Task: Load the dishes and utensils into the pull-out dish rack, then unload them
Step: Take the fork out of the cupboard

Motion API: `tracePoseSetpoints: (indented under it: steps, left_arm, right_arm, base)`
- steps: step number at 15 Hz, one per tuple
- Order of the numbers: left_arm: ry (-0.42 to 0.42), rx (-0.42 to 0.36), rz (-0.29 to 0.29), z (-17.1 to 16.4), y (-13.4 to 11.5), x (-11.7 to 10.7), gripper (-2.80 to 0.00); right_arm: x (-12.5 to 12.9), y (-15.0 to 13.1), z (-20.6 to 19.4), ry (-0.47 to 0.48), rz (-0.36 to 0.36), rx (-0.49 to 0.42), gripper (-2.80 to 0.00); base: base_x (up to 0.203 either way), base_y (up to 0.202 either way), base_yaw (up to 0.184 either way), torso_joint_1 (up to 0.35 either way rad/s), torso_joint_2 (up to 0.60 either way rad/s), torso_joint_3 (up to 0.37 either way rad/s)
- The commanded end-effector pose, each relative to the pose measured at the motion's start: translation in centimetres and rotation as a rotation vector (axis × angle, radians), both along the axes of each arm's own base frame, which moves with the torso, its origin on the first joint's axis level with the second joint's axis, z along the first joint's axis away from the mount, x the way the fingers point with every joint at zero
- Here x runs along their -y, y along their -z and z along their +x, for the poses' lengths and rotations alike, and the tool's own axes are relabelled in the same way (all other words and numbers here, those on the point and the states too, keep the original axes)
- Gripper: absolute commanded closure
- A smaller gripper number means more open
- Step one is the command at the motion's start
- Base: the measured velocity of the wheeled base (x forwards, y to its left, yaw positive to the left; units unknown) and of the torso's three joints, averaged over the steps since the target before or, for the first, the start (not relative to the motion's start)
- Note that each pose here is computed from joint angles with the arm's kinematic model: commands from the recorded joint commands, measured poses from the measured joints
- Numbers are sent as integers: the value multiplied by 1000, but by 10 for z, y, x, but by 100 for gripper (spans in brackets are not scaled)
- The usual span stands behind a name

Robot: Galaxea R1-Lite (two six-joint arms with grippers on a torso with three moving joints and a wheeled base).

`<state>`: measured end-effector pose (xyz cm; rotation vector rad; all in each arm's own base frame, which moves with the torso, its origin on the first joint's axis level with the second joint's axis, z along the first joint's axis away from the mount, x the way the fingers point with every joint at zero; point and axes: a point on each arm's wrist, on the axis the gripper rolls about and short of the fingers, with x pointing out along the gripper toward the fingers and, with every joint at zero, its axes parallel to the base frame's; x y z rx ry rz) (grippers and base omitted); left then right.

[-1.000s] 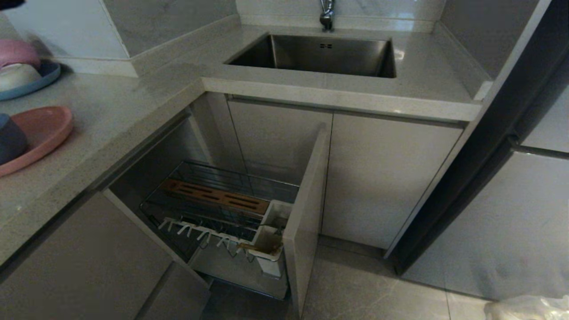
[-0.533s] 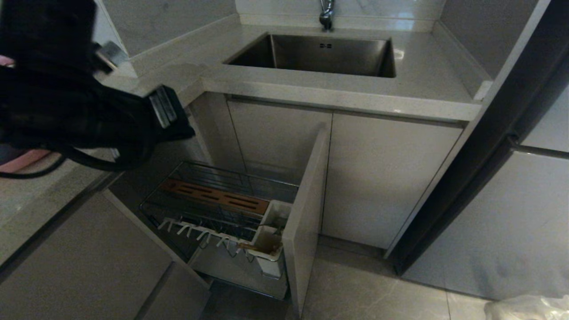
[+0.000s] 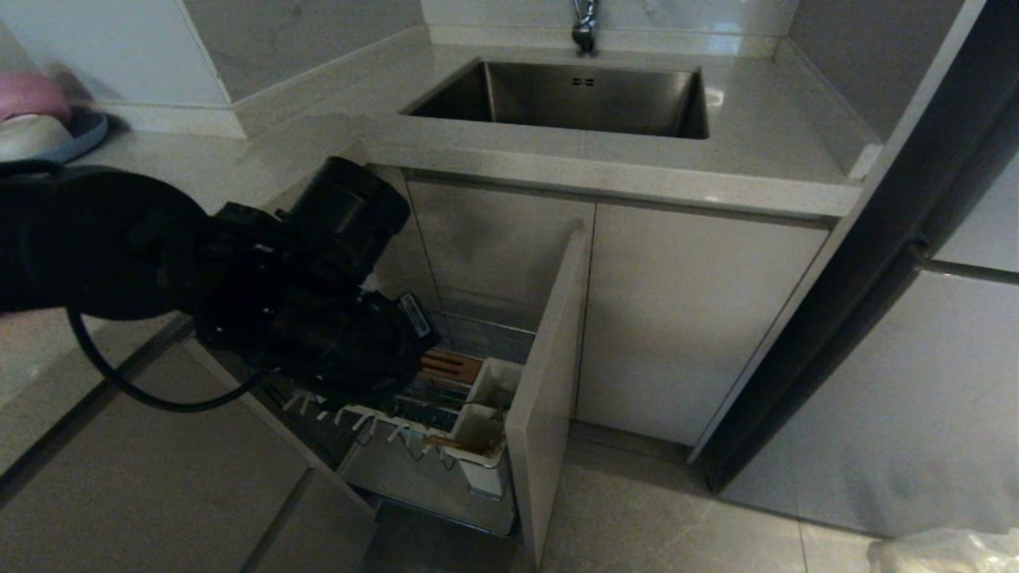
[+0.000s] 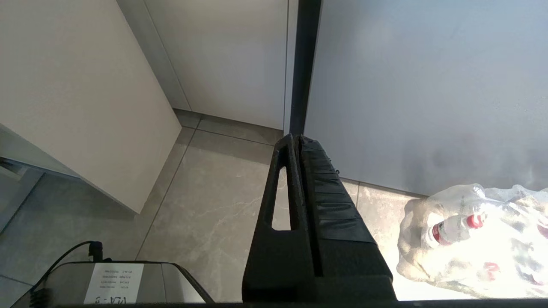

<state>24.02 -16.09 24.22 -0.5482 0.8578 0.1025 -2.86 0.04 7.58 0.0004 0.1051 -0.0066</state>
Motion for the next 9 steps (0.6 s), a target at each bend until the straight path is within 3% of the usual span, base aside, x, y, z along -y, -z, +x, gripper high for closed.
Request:
tracePoseSetpoints:
  steps: [1,2,4,9]
  left_arm:
    - [-8,-56,30,8,18,7,-214]
    - [-26,-70,25,9,22,8,-280]
    - [-68,-106,7,9,27,7,-280]
    - [-100,-190,52,22,53,6,-280]
  right_arm:
    - [0,0,0,0,0,-1,0]
    - [0,0,0,0,0,-1,0]
    - [0,0,0,0,0,-1,0]
    - [0,0,0,-1,-1,-1,0]
  base:
    - [0,0,0,0,0,0]
    - [0,0,0,0,0,0]
    - [0,0,0,0,0,0]
    - [0,0,0,0,0,0]
